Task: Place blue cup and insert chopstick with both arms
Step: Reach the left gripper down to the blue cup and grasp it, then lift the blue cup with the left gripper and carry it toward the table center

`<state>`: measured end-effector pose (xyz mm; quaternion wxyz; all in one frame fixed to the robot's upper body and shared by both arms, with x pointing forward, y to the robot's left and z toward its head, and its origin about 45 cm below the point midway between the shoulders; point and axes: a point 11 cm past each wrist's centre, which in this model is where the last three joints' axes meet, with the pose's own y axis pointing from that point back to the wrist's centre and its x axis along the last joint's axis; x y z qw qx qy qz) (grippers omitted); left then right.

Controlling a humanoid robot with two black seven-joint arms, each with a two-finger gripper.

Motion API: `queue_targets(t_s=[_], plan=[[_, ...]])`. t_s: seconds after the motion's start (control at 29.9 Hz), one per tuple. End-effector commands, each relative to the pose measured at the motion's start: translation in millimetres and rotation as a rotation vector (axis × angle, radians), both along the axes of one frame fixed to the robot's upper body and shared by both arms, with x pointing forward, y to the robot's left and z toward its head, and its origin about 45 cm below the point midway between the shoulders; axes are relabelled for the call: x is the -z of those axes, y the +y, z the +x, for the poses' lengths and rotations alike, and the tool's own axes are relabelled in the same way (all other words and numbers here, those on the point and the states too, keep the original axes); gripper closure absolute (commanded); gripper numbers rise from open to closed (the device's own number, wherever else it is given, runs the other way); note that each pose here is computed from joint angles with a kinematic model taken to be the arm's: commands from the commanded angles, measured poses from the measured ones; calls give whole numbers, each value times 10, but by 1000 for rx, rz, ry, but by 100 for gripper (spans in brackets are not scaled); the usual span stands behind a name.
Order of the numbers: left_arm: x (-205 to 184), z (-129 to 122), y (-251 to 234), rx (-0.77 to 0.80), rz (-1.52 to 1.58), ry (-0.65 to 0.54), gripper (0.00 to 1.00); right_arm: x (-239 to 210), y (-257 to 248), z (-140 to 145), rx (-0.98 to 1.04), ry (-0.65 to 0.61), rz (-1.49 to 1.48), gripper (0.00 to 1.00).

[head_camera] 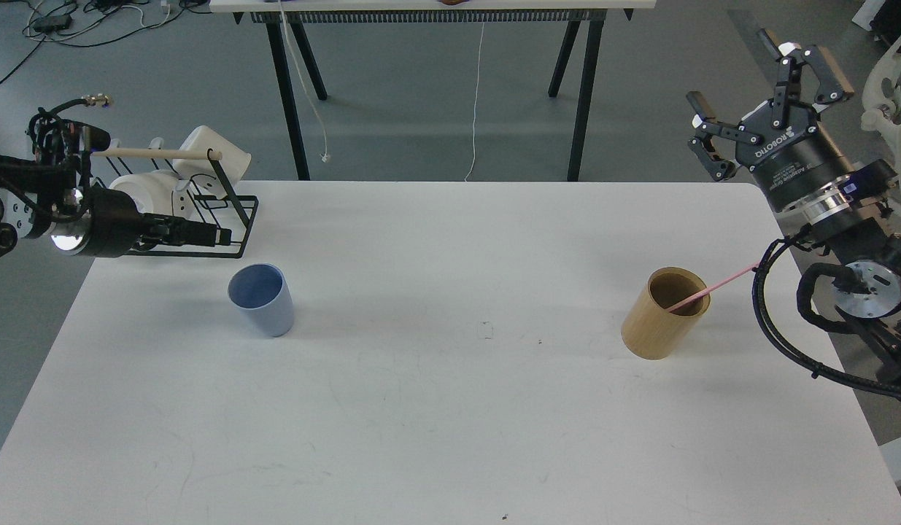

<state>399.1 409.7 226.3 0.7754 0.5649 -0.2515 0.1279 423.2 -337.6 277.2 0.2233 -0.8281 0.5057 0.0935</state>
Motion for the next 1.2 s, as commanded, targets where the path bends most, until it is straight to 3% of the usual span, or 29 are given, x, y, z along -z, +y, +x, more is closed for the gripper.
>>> queue_targets(t_s=[0.0, 0.37, 0.64, 0.8, 1.07, 1.17], plan=[[149, -19, 75, -8, 38, 11, 2, 8, 0, 1, 1, 2, 0, 6], [457, -12, -70, -10, 29, 50, 3, 32, -43, -17, 8, 8, -8, 6], [659, -93, -86, -3, 34, 58, 11, 54, -53, -26, 11, 13, -9, 6], [692, -86, -110, 2, 27, 33, 28, 62, -59, -28, 12, 15, -9, 6], [764, -91, -197, 21, 18, 22, 39, 67, -67, -32, 13, 17, -10, 6], [767, -96, -188, 20, 19, 21, 55, 59, -85, -33, 16, 16, -14, 6]])
